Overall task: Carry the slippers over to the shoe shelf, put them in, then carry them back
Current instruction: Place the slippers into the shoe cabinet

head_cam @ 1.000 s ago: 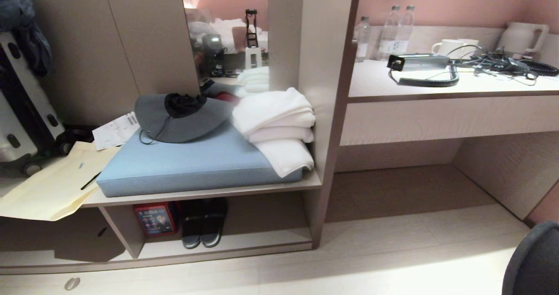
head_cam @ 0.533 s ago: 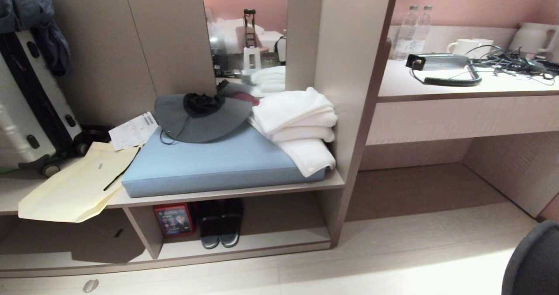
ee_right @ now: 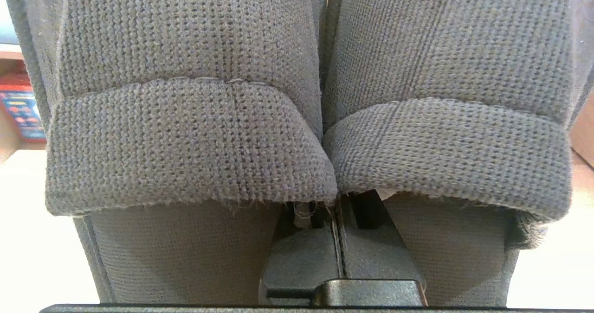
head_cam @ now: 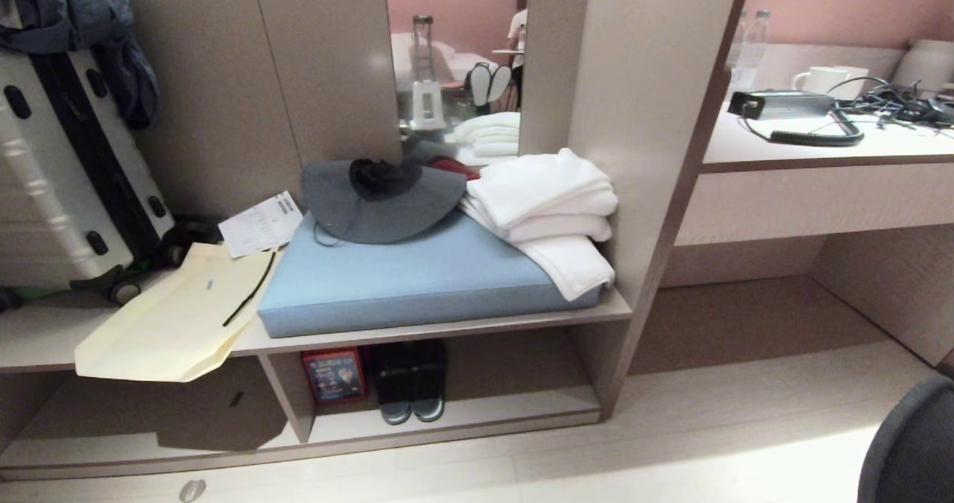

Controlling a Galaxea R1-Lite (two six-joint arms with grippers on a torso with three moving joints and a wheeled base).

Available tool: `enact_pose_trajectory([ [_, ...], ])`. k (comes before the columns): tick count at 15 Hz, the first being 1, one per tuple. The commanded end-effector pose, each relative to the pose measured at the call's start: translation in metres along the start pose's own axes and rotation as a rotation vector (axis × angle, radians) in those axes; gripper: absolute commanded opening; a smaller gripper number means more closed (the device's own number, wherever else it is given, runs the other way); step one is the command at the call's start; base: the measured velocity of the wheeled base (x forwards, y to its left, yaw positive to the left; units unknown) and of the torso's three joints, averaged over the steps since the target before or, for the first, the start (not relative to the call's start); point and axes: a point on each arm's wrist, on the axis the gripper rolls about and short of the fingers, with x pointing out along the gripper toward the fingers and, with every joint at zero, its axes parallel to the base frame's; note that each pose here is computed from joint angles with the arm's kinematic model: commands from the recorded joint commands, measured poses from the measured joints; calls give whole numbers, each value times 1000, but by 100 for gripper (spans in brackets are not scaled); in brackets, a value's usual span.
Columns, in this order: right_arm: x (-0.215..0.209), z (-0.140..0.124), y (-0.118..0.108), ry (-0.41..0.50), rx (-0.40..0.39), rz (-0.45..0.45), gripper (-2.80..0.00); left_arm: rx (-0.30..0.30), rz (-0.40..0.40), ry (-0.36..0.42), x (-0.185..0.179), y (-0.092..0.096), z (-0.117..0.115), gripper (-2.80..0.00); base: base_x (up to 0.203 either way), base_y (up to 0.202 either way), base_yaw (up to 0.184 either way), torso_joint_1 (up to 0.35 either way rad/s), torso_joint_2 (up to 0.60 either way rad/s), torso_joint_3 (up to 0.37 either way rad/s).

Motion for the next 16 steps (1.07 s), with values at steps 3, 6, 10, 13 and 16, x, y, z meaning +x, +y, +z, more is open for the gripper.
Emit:
enact_pose_trajectory([
  [3, 0, 0, 0, 0, -1, 1, -280, 4, 2, 0, 0, 0, 0, -280, 0, 150, 0, 7, -2, 1],
  [6, 0, 0, 0, 0, -1, 0, -280, 4, 2, 0, 0, 0, 0, -280, 0, 0, 0, 0, 0, 0],
  [10, 0, 0, 0, 2, -1, 0, -280, 4, 0, 1, 0, 0, 0, -280, 0, 0, 0, -1, 3, -51],
  [13, 0, -1, 0, 2, 6, 1, -280, 1, 0, 1, 0, 0, 0, -280, 0, 0, 0, 4, 1, -172],
  [16, 0, 0, 0, 0, 5, 2, -280, 1, 2, 1, 0, 0, 0, -280, 0, 0, 0, 2, 2, -199],
])
